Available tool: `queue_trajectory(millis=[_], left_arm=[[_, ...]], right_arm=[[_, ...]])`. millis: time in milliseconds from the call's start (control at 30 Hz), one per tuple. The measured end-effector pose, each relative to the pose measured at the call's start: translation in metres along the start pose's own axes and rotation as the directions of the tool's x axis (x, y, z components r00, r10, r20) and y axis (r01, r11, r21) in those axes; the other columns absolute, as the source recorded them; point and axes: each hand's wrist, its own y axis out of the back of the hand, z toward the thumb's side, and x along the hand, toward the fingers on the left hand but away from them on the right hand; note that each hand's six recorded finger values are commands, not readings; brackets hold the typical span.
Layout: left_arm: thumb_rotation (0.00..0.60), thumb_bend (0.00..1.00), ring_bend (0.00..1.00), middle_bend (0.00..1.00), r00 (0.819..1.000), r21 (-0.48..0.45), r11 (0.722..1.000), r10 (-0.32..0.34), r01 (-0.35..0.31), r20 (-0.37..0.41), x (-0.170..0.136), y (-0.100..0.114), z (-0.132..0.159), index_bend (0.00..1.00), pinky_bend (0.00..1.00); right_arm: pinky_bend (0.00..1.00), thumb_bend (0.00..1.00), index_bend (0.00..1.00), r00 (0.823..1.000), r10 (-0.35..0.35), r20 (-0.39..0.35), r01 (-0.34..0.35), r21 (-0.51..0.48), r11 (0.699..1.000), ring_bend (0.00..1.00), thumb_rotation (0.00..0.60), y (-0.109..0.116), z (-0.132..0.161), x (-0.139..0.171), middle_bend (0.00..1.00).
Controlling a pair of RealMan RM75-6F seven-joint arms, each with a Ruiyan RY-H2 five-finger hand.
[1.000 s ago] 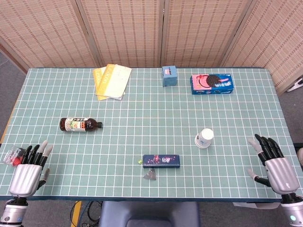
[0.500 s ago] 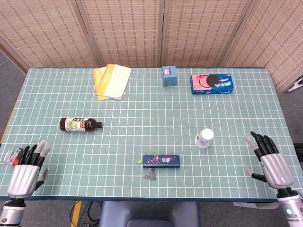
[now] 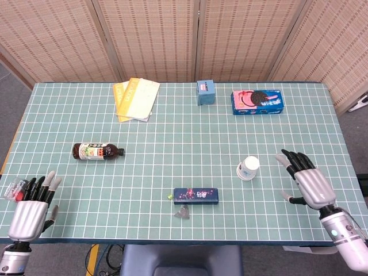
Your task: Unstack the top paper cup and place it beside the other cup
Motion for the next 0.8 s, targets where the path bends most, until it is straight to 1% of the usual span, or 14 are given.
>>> queue_trajectory(millis=[133, 233, 400, 567, 800], left_arm=[[0.6, 0.49, 0.0, 0.0, 1.0, -0.006, 1.0, 0.008, -0.008, 0.001, -0.001, 0.002, 0.0, 0.0, 0.0], [0.6, 0.49, 0.0, 0.0, 1.0, -0.008, 1.0, 0.014, -0.014, 0.003, -0.002, 0.003, 0.0, 0.0, 0.0], [0.6, 0.5, 0.0, 0.0, 1.0, -0.01, 1.0, 0.018, -0.018, -0.001, -0.003, 0.004, -0.001, 0.0, 0.0], [0.6, 0.5, 0.0, 0.0, 1.0, -0.012, 1.0, 0.019, -0.019, 0.0, -0.003, 0.005, -0.001, 0.0, 0.0], [0.6, 0.5, 0.0, 0.0, 1.0, -0.017, 1.0, 0.022, -0.022, -0.004, -0.004, 0.006, -0.002, 0.0, 0.0]], right_arm=[[0.0, 0.23, 0.09, 1.0, 0.027, 0.008, -0.027, -0.004, 1.0, 0.0, 0.6, 0.006, 0.004, -0.019, 0.0], [0.0, 0.23, 0.12, 0.999, 0.034, 0.017, -0.034, -0.004, 0.999, 0.0, 0.6, 0.008, 0.006, -0.031, 0.0], [0.0, 0.24, 0.19, 0.998, 0.05, 0.03, -0.05, -0.002, 0.999, 0.0, 0.6, 0.005, 0.009, -0.047, 0.0], [0.0, 0.24, 0.19, 0.997, 0.072, 0.024, -0.072, -0.017, 0.997, 0.0, 0.6, 0.0, 0.015, -0.059, 0.0], [0.0, 0.24, 0.19, 0.995, 0.094, 0.035, -0.093, -0.015, 0.996, 0.0, 0.6, -0.006, 0.015, -0.068, 0.0]])
